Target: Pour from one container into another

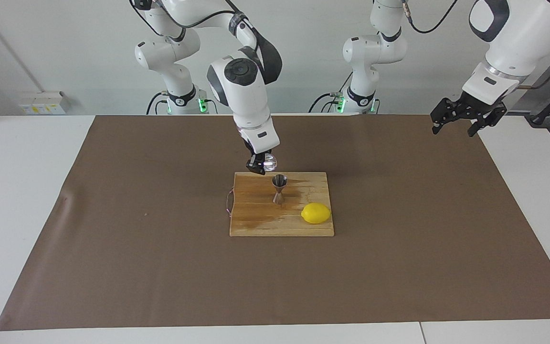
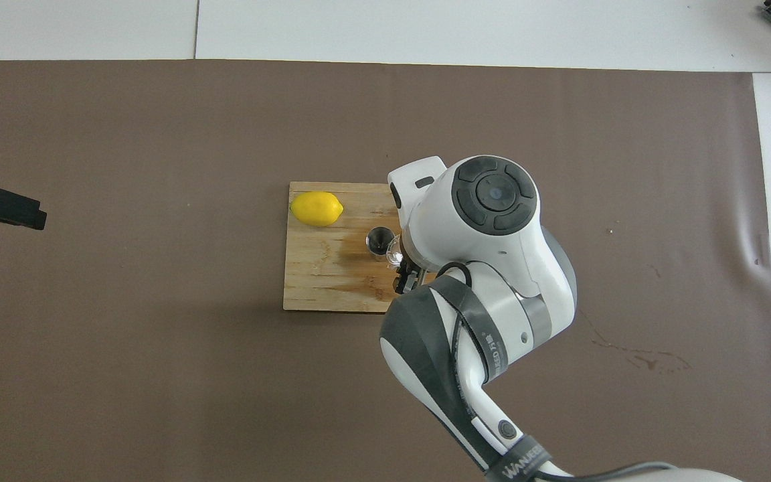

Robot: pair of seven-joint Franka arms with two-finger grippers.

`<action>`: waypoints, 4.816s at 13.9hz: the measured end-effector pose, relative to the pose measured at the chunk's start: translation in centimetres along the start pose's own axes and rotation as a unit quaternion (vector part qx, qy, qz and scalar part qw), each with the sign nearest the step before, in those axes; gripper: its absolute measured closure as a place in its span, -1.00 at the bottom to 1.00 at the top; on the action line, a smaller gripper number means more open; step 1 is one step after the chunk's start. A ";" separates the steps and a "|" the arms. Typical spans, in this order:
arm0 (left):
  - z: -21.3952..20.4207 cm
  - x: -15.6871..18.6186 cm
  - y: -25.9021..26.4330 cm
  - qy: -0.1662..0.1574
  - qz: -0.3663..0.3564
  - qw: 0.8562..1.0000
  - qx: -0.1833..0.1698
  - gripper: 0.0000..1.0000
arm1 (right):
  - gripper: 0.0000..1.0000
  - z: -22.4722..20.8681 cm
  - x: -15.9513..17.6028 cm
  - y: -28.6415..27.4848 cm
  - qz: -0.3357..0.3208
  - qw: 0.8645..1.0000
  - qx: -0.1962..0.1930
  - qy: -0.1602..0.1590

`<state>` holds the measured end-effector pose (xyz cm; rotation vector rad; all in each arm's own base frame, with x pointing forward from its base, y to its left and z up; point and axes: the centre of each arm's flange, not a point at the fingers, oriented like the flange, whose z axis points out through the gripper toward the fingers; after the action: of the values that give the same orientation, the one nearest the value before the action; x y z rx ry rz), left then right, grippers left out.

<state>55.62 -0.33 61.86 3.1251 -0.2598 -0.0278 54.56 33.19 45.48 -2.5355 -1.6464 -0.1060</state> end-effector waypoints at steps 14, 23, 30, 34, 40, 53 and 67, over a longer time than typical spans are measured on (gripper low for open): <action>0.0 0.0 0.0 0.000 0.000 1.000 0.000 -1.00 | 0.01 2.0 1.5 0.8 0.025 0.999 -0.036 -0.004; 0.0 0.0 0.0 0.000 0.000 1.000 0.000 -1.00 | 0.01 2.2 2.4 -0.2 0.013 0.998 -0.030 -0.051; 0.0 0.0 0.0 0.000 0.000 1.000 0.000 -1.00 | 0.01 1.9 2.5 -0.2 0.006 0.997 -0.035 -0.073; 0.0 0.0 0.0 0.000 0.000 1.000 0.000 -1.00 | 0.01 2.0 3.1 -0.6 0.000 0.996 -0.034 -0.081; 0.0 0.0 0.0 0.000 0.000 1.000 0.000 -1.00 | 0.01 2.9 3.5 -0.9 -0.008 0.995 -0.036 -0.098; 0.0 0.0 0.0 0.000 0.000 1.000 0.000 -1.00 | 0.01 3.6 4.7 -1.6 -0.021 0.993 -0.039 -0.109; 0.0 0.0 0.0 0.000 0.000 1.000 0.000 -1.00 | 0.01 3.3 4.5 -0.9 -0.021 0.992 -0.052 -0.115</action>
<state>55.62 -0.33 61.86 3.1251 -0.2598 -0.0279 55.52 38.04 42.75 -2.6783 -1.8202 0.1036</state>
